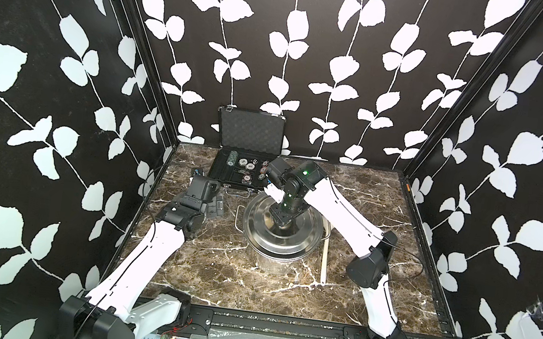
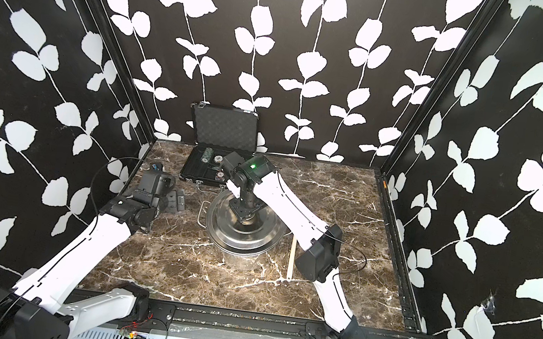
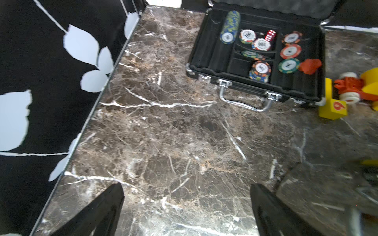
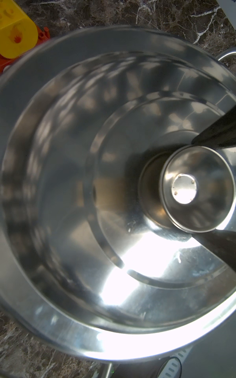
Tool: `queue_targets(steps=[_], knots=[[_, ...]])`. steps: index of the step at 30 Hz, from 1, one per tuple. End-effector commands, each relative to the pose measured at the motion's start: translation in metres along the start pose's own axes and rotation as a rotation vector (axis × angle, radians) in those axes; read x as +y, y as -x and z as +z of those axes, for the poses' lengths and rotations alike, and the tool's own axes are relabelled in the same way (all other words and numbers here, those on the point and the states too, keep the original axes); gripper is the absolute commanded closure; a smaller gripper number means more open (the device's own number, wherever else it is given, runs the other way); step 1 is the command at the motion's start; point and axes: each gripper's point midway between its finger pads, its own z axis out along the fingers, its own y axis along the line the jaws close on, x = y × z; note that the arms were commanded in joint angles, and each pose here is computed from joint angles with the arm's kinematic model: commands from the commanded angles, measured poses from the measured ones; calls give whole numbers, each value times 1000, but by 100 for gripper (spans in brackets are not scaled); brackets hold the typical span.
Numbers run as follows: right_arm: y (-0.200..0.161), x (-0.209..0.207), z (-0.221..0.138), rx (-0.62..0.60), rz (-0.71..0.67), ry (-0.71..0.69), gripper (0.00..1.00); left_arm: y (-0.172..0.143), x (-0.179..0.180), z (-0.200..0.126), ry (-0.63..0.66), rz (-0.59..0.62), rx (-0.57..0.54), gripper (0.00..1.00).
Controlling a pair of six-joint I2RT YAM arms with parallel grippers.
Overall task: Stir the soup with a spoon
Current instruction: Pick up the lid from the pan.
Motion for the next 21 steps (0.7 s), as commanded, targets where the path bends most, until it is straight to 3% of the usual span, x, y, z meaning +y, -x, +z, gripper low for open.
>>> queue_targets(steps=[1, 12, 21], knots=[[17, -2, -34, -147, 18, -7, 53, 0, 27, -7, 124, -12, -11, 1], [30, -10, -70, -280, 57, 21, 53, 1, 49, -21, 211, -39, -47, 1], [39, -55, -131, -475, 158, -35, 53, 3, 46, -22, 190, -37, -47, 1]])
